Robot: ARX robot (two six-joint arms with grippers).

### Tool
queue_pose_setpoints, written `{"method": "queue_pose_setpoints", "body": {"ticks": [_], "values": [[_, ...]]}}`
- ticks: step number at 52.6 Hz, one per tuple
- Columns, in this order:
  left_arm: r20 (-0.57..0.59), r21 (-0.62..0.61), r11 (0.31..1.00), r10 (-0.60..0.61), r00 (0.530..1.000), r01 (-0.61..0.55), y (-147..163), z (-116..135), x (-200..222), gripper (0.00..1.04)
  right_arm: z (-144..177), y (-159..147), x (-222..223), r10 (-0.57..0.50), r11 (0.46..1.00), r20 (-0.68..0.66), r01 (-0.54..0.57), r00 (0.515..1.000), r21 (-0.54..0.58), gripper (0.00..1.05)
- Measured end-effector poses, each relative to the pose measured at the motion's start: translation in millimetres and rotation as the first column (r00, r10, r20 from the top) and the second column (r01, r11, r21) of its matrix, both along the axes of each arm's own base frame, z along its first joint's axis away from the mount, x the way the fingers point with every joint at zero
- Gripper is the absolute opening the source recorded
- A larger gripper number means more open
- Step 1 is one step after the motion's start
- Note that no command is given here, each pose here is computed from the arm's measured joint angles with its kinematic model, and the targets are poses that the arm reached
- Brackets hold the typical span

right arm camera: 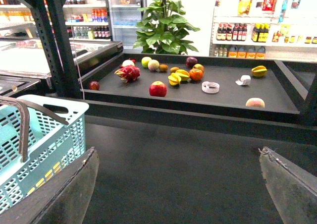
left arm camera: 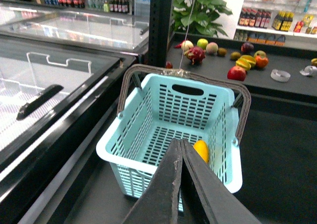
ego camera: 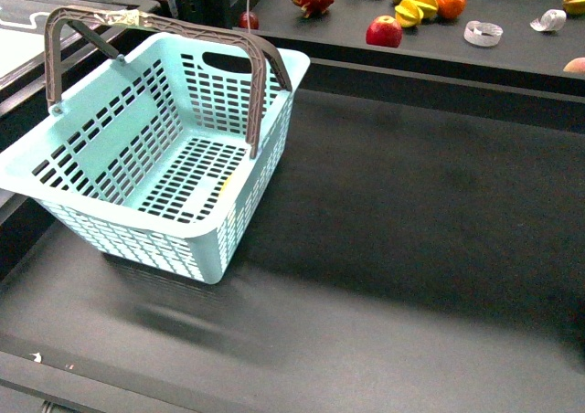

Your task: Pick mango with right arm and hold basket with left

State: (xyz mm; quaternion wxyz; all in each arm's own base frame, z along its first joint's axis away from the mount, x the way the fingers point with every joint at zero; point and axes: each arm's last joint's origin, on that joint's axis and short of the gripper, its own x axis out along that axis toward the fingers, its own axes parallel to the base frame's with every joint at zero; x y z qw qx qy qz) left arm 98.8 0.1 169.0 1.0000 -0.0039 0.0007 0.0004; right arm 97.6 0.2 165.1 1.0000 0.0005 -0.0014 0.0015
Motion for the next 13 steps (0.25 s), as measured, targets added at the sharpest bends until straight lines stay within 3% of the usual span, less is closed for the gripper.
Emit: {"method": "queue_pose_setpoints", "body": {"ticks": [13], "values": [[0.019,0.000,1.000,0.000,1.000,0.000,0.0,1.3,-2.0,0.04,0.0,0.0,0.0,0.000,1.000,0.000,0.000,1.000,0.000,0.97]]}}
